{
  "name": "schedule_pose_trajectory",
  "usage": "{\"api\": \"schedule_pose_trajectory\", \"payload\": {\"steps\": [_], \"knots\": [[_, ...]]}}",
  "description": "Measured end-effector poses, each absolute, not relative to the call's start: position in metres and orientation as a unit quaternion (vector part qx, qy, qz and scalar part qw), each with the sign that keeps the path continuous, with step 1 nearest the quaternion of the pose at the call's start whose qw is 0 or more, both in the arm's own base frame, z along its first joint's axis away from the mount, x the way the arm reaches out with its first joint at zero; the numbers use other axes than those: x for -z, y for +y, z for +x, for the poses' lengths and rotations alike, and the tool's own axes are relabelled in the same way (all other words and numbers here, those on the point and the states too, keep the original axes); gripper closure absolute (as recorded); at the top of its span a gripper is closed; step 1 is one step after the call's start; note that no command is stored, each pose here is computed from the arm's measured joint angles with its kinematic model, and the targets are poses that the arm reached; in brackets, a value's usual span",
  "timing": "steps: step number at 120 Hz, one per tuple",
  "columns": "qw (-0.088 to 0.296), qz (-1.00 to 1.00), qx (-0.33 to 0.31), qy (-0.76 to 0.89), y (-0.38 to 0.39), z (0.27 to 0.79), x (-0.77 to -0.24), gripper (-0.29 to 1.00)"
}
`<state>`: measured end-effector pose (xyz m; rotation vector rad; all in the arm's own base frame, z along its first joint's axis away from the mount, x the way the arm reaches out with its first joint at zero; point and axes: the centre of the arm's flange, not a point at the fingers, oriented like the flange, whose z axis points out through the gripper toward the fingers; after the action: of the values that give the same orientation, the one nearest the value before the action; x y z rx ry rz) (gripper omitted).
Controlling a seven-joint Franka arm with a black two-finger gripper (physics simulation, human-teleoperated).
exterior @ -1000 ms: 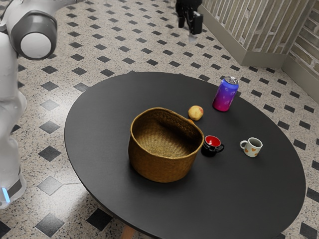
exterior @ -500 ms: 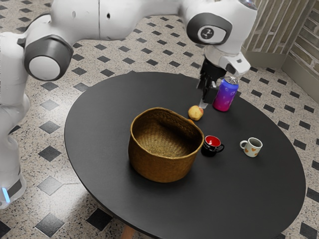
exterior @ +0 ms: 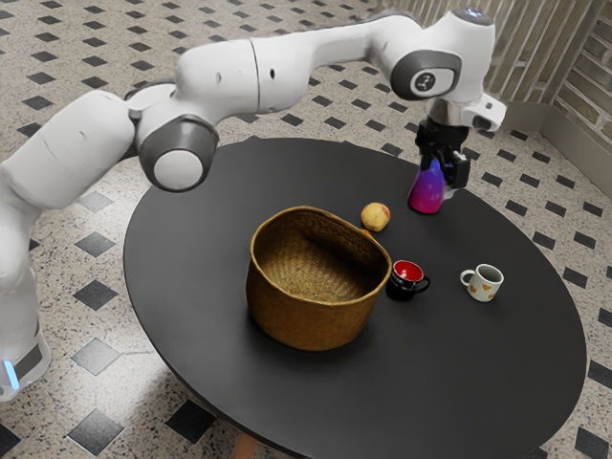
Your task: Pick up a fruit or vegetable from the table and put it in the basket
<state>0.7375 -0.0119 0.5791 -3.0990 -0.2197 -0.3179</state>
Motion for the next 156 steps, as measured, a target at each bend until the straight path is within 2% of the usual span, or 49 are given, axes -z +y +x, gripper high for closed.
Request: {"api": "schedule_pose_trajectory", "payload": {"steps": [14,24,38,54,93,106,124,156], "knots": [[0.005,-0.98,0.1,-0.171,-0.029,0.737,-0.57,0.0],[0.022,-0.958,0.126,-0.258,-0.001,0.728,-0.596,0.0],[0.013,-0.932,0.138,-0.335,0.004,0.718,-0.617,0.0],[0.013,-0.906,0.115,-0.408,0.036,0.72,-0.599,0.0],[0.007,-0.889,0.056,-0.454,0.012,0.71,-0.589,0.0],[-0.012,-0.893,0.032,-0.448,-0.007,0.708,-0.587,0.0],[-0.02,-0.891,-0.006,-0.453,0.004,0.725,-0.537,0.0],[-0.037,-0.883,-0.012,-0.468,0.047,0.751,-0.482,0.0]]}}
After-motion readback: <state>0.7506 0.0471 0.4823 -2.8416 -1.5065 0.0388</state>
